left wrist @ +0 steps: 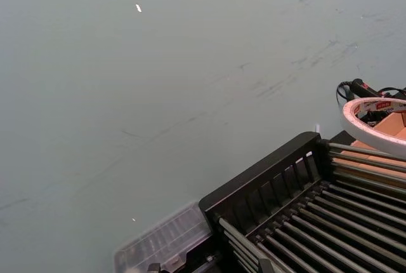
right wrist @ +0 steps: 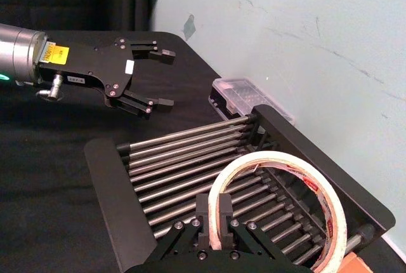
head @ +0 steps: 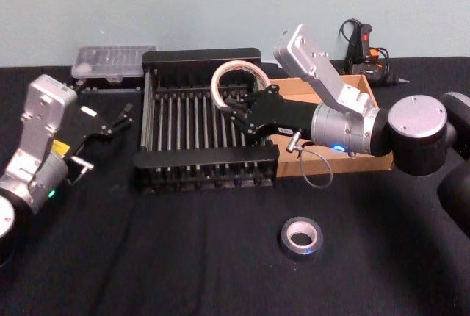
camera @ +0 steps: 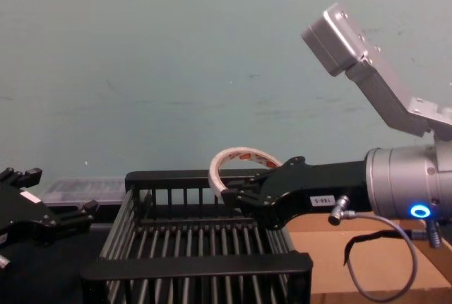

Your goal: Pick up the white tape and place it into the black box , Pick up the silver tape and place it into the brown box.

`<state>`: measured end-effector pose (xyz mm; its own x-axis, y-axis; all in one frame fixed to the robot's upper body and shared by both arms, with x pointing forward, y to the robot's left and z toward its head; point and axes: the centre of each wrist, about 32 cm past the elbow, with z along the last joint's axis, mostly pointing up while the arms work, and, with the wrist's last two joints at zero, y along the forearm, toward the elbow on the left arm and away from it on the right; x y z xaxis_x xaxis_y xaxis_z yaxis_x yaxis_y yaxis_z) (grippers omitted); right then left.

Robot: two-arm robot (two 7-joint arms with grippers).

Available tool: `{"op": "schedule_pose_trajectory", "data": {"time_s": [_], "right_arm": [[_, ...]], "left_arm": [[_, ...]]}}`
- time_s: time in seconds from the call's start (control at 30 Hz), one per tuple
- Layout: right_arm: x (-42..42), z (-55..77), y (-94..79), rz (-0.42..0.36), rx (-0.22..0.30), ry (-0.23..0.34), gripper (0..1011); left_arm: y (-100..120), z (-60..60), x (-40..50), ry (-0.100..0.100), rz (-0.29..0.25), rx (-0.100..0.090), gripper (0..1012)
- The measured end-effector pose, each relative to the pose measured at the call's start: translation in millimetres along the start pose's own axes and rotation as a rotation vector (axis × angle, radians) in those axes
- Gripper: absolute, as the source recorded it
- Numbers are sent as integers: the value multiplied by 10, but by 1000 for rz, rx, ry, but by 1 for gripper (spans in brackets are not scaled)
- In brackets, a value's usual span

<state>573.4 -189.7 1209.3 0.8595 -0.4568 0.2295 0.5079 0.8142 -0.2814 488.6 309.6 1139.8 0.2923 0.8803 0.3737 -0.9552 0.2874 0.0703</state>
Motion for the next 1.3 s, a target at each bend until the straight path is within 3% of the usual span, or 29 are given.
{"op": "schedule_pose_trajectory", "data": {"time_s": [0.47,0.6,0.63,0.67,0.77,0.8,0.97,1.3], "right_arm": [[-2,0,-3,0,0,0,132],[-2,-1,-4,0,0,0,231],[-2,-1,-7,-1,-1,1,681],[-2,-1,-7,-1,-1,1,737],[-2,-1,-7,-1,-1,1,769],[-2,-1,-7,-1,-1,1,848],[-2,-1,-7,-1,-1,1,978],[-2,-1,-7,-1,-1,2,1000]], "left_arm": [[0,0,0,0,0,0,1001],[0,0,0,0,0,0,1001],[0,0,0,0,0,0,1001],[0,0,0,0,0,0,1001],[0,0,0,0,0,0,1001],[0,0,0,0,0,0,1001],[0,0,0,0,0,0,1001],[0,0,0,0,0,0,1001]]}}
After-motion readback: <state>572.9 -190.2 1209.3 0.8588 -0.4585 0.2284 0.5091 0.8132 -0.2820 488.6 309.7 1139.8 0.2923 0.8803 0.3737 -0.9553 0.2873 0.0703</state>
